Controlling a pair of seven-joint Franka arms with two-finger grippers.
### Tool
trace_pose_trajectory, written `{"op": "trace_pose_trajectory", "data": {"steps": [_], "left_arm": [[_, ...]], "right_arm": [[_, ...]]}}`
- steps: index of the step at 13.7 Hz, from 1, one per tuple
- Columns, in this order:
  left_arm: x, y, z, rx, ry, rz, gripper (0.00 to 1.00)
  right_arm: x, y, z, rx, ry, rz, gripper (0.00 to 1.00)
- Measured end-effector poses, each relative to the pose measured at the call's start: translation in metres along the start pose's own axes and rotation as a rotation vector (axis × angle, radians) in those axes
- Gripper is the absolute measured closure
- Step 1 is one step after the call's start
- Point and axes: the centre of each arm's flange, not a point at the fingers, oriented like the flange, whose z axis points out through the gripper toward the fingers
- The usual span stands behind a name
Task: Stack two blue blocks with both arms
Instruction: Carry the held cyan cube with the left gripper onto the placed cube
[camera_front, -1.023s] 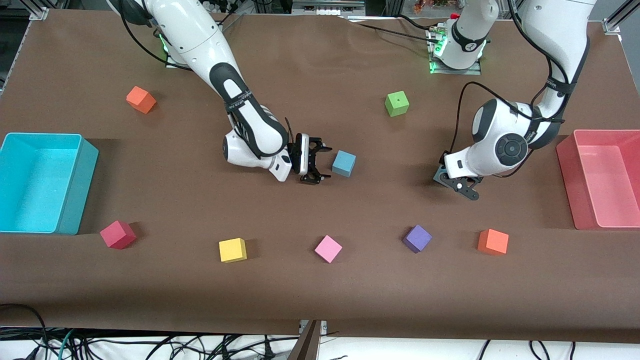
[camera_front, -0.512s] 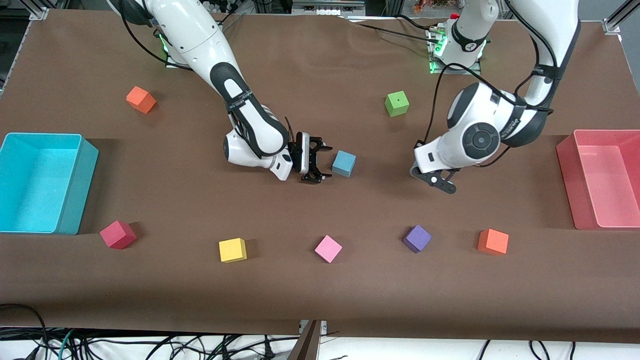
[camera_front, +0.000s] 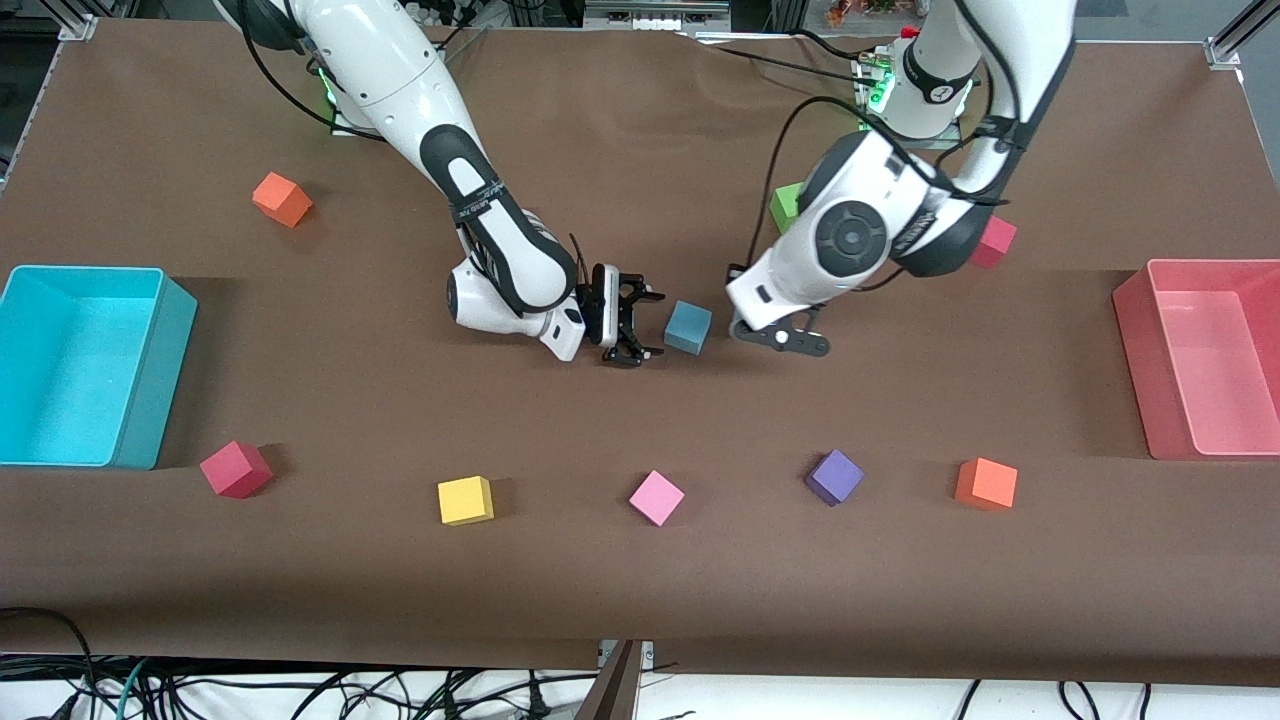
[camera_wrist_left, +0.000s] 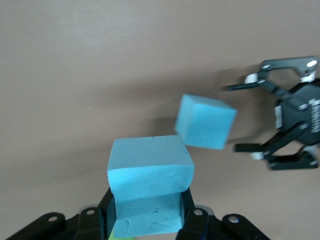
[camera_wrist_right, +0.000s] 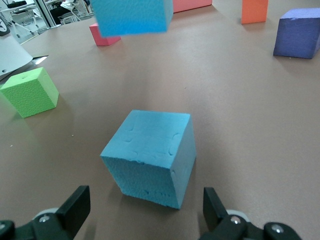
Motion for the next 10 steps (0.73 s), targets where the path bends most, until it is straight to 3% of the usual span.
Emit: {"op": "trace_pose_trajectory", "data": {"steps": [5,10], "left_arm": [[0.021,0.047,0.035,-0.075,0.041,-0.087,0.47],[0.019,0.064,0.051,-0.081,0.042,-0.102,0.47]], "right_arm": [[0.0,0.0,0.0,-0.001,0.0,-0.021,0.0],[0.0,0.0,0.0,-0.001,0.0,-0.028,0.0]]}}
